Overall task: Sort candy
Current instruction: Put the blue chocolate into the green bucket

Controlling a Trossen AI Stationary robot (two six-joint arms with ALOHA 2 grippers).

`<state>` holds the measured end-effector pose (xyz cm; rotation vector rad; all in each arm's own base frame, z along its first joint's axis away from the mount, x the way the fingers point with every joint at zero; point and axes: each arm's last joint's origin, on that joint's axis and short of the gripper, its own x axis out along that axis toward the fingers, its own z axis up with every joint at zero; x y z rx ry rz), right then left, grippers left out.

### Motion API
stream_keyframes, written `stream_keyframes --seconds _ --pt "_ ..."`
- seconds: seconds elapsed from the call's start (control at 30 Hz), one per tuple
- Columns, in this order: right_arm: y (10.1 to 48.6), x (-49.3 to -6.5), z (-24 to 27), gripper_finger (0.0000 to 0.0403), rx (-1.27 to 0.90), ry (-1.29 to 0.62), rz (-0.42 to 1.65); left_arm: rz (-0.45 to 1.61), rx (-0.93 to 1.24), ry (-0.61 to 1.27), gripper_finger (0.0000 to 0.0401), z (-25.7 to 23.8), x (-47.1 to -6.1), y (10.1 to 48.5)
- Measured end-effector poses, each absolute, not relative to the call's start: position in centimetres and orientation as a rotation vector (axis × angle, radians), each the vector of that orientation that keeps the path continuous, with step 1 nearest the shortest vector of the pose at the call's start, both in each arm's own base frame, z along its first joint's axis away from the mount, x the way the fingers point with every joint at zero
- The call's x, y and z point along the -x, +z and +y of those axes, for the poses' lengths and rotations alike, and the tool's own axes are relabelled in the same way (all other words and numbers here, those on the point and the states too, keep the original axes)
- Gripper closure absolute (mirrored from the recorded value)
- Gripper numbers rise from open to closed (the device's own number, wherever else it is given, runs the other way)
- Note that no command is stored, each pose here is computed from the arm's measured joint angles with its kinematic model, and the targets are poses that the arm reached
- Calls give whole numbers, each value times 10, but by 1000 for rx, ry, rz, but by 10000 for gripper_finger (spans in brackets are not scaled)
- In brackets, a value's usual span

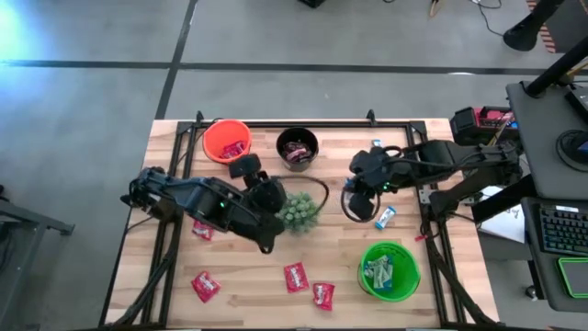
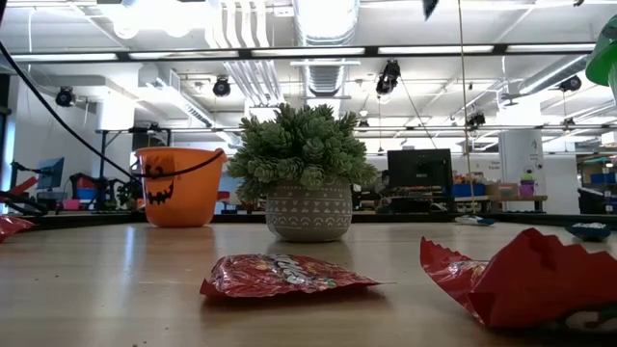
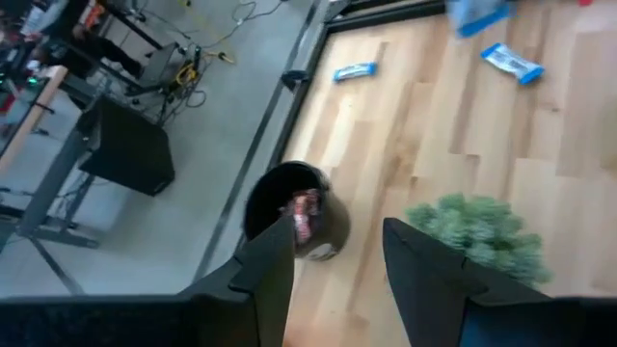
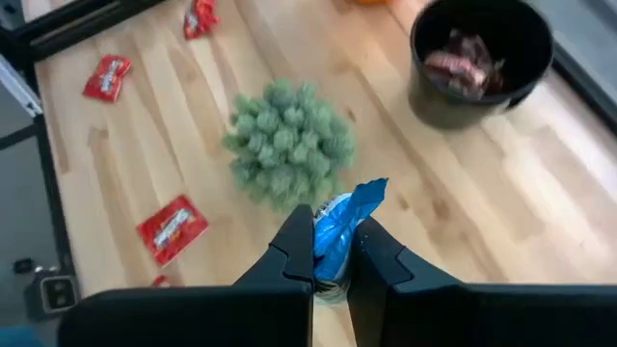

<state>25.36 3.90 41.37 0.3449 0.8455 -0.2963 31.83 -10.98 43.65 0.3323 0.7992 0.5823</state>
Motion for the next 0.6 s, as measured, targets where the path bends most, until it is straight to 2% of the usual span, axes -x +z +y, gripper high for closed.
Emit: stream_keyframes --seconds 0.3,0.47,0.6 --pt "412 -237 64 388 -463 -287 875 729 -321 571 260 -84 -278 475" --pt "396 -232 85 388 -521 -310 938 692 -253 531 260 -72 -245 492" --pt "380 -227 103 388 -569 -336 992 704 -198 508 260 -64 -221 490"
